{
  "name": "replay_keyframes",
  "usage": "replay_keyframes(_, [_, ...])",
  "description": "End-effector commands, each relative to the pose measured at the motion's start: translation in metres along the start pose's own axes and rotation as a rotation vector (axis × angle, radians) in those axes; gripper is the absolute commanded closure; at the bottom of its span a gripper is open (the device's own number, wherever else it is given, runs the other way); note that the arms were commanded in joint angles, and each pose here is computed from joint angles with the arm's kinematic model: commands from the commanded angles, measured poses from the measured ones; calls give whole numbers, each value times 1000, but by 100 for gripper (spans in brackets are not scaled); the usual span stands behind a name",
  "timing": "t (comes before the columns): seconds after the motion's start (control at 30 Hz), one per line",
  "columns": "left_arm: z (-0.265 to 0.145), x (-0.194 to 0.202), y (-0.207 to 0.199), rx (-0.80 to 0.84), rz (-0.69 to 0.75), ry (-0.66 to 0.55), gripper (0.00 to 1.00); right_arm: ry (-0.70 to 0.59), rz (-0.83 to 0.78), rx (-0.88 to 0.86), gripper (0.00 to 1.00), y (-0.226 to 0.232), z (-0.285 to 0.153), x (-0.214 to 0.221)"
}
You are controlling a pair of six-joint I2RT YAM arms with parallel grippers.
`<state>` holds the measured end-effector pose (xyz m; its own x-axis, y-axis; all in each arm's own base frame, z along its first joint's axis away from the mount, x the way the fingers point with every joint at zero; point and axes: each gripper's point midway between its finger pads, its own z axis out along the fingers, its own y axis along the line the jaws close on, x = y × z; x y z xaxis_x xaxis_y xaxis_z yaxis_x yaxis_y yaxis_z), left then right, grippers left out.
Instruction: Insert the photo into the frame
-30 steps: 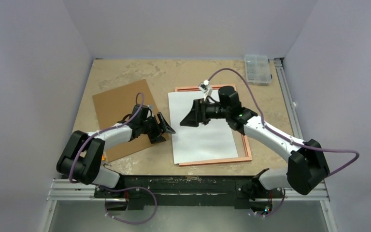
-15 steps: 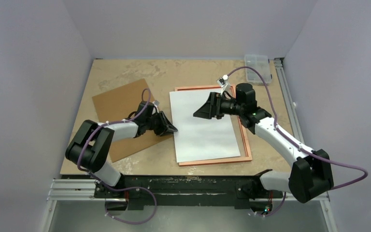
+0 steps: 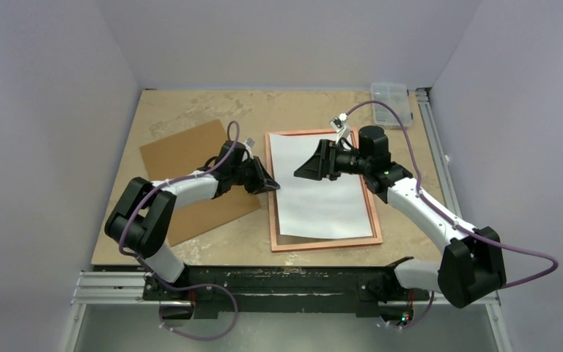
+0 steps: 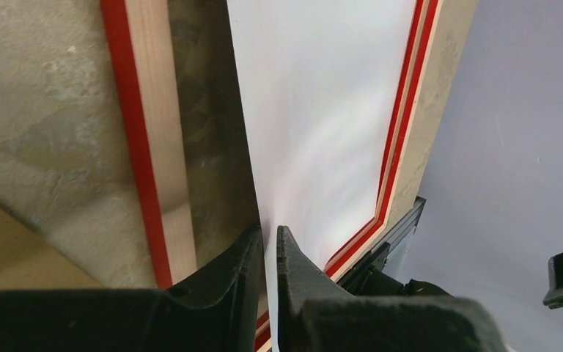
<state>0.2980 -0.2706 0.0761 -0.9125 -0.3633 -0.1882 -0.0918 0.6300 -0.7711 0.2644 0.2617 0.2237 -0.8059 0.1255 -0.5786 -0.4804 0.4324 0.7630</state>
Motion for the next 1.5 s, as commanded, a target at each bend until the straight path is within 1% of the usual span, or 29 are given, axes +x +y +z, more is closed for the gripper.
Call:
replay_keyframes(0.0, [9, -3, -18, 14, 60, 22, 89, 24, 7, -13, 25, 1, -3, 6])
replay_keyframes(0.2, [18, 6, -13, -11, 54, 55, 88, 26, 10, -9, 25, -1, -3, 6])
replay_keyframes(0.3, [20, 7, -14, -13, 63, 69, 85, 29, 12, -8, 25, -2, -3, 7])
replay_keyframes(0.33, [19, 7, -13, -26, 67, 68, 81, 29, 11, -8, 25, -2, -3, 7])
replay_keyframes(0.4, [12, 6, -10, -65, 84, 59, 69, 31, 6, -5, 24, -2, -3, 7])
replay_keyframes(0.53, [-14, -4, -3, -189, 150, 0, 41, 28, -13, 28, 22, -7, -5, 7])
replay_keyframes(0.6, [-31, -11, 1, -257, 191, -42, 33, 30, -21, 41, 20, -10, -5, 8])
replay_keyframes(0.63, [-40, -13, 4, -291, 204, -60, 30, 31, -23, 46, 19, -12, -4, 8])
replay_keyframes(0.87, [-105, -31, 31, -534, 284, -225, 27, 33, -34, 98, 15, -23, -2, 5])
replay_keyframes(1.0, [-139, -34, 54, -666, 298, -314, 24, 42, -42, 117, 13, -26, 0, 2])
replay_keyframes(1.07, [-149, -34, 62, -699, 298, -341, 24, 48, -41, 123, 13, -28, 4, 2])
replay_keyframes(1.17, [-152, -28, 76, -722, 272, -329, 24, 75, -55, 130, 13, -27, 14, 3])
replay_keyframes(1.27, [-147, -21, 91, -710, 207, -294, 24, 120, -72, 147, 12, -25, 33, 7])
replay_keyframes(1.33, [-146, -18, 102, -705, 165, -283, 25, 168, -79, 158, 12, -26, 52, 13])
replay_keyframes(1.47, [-154, -16, 126, -706, 53, -283, 26, 222, -92, 142, 12, -15, 91, 16])
